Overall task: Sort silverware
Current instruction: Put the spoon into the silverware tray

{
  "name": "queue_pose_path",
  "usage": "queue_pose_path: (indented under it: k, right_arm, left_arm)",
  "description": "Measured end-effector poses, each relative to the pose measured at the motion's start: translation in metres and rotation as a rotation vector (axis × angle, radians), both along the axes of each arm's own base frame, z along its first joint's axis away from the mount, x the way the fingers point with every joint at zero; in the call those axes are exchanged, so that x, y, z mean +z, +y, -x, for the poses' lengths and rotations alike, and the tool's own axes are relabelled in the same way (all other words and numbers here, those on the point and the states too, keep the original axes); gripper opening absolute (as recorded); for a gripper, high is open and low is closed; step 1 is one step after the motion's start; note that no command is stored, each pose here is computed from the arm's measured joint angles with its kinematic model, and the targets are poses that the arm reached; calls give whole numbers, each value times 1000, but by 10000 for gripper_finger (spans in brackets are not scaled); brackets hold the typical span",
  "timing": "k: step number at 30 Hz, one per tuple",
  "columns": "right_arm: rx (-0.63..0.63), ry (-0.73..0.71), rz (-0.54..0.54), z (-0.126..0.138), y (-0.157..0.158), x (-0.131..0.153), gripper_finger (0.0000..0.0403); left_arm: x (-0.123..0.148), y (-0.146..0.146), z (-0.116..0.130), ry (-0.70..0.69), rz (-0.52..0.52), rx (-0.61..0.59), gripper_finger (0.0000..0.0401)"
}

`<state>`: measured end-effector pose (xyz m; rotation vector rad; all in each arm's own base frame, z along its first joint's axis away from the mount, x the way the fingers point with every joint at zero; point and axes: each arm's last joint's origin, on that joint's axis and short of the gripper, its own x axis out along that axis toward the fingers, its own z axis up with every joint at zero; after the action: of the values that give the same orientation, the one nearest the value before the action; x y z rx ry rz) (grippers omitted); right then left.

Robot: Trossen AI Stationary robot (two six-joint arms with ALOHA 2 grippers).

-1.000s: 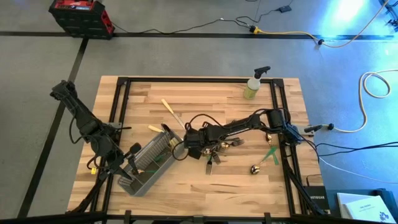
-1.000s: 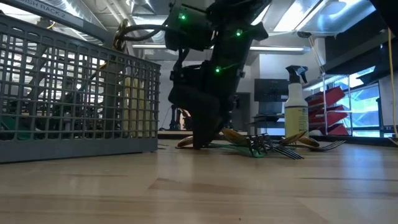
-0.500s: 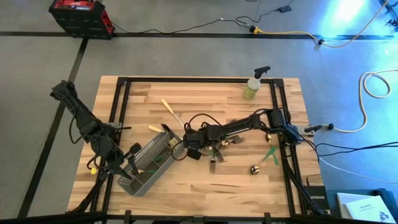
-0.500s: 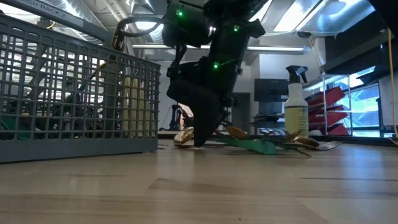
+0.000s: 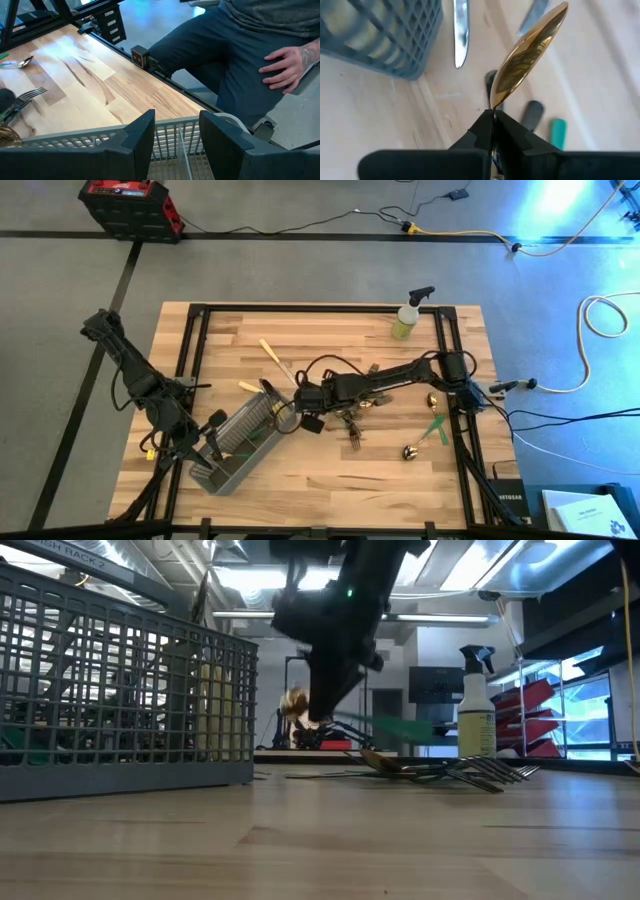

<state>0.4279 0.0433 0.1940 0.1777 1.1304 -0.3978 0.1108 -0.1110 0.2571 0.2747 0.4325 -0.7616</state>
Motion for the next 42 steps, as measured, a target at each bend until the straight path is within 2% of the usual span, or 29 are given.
queue_pose_path:
  k: [5, 11, 15, 23, 27, 32, 42]
  right_arm:
    - [-26, -25, 63, 9, 4, 19, 0]
    - [-153, -76, 167, 21, 16, 36, 0]
    - [-206, -162, 244, 24, 32, 42, 0]
    - [-224, -350, 335, 26, 73, 50, 0]
    - [-181, -430, 371, 25, 91, 55, 0]
    - [-96, -524, 351, 23, 113, 64, 0]
    - [96, -736, 226, 17, 146, 88, 0]
  left_arm:
    - [0, 0, 0, 0, 0, 0, 140]
    - [0, 0, 0, 0, 0, 0, 140]
    - [0, 0, 0, -1, 0, 0, 140]
    - [0, 0, 0, 0, 0, 0, 140]
    - [0, 0, 0, 0, 0, 0, 140]
    - [0, 0, 0, 0, 0, 0, 140]
    - [0, 0, 0, 0, 0, 0, 140]
